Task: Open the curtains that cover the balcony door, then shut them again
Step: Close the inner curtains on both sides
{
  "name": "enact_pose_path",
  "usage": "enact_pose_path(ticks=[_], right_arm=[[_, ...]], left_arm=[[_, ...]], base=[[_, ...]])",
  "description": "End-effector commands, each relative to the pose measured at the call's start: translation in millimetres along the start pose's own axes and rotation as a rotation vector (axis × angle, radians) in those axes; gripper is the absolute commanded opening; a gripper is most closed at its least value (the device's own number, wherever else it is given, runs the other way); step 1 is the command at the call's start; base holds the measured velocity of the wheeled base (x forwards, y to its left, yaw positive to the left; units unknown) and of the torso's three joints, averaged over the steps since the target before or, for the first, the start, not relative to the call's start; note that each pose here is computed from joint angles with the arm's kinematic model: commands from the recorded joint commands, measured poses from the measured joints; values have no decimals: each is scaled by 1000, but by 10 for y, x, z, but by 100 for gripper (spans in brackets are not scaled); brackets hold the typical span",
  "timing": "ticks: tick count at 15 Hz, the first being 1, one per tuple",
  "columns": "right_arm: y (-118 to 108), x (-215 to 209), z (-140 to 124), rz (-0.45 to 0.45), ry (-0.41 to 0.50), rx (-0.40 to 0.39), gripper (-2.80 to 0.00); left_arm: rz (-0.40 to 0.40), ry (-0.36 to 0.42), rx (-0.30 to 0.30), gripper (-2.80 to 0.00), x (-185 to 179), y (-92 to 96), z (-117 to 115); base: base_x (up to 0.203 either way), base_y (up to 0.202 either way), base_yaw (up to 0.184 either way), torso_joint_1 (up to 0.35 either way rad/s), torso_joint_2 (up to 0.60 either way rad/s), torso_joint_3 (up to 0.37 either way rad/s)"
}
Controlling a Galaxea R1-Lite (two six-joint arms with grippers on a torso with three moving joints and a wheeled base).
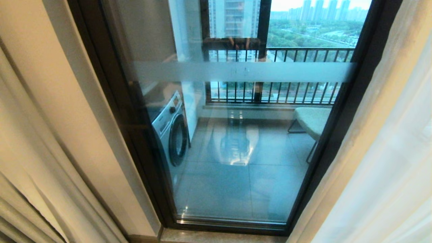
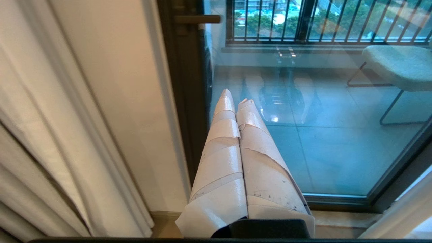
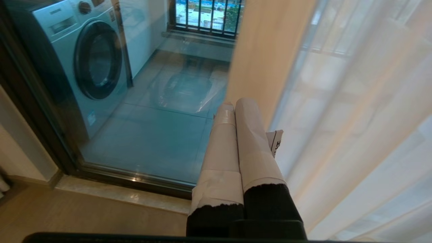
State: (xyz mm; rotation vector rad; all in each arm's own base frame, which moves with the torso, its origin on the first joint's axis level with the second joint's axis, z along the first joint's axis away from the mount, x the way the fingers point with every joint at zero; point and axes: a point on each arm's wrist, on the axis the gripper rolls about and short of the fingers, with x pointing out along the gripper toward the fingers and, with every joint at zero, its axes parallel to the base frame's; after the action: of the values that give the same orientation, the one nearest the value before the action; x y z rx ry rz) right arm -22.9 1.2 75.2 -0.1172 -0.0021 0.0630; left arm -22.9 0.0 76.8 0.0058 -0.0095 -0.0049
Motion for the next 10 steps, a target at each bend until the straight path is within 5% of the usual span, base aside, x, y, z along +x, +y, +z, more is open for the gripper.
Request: enact_pose_path(ticks=[1,10], right_arm=[[0,1,0,2,1,-1,-280],[0,1,0,2,1,-1,-280]], left_arm=[[0,-1,0,-280,0,0,0],[2,0,-1,-280,0,0,-1]], base=[[0,185,-3,2,7,6],[0,183,-2,3,2,3]])
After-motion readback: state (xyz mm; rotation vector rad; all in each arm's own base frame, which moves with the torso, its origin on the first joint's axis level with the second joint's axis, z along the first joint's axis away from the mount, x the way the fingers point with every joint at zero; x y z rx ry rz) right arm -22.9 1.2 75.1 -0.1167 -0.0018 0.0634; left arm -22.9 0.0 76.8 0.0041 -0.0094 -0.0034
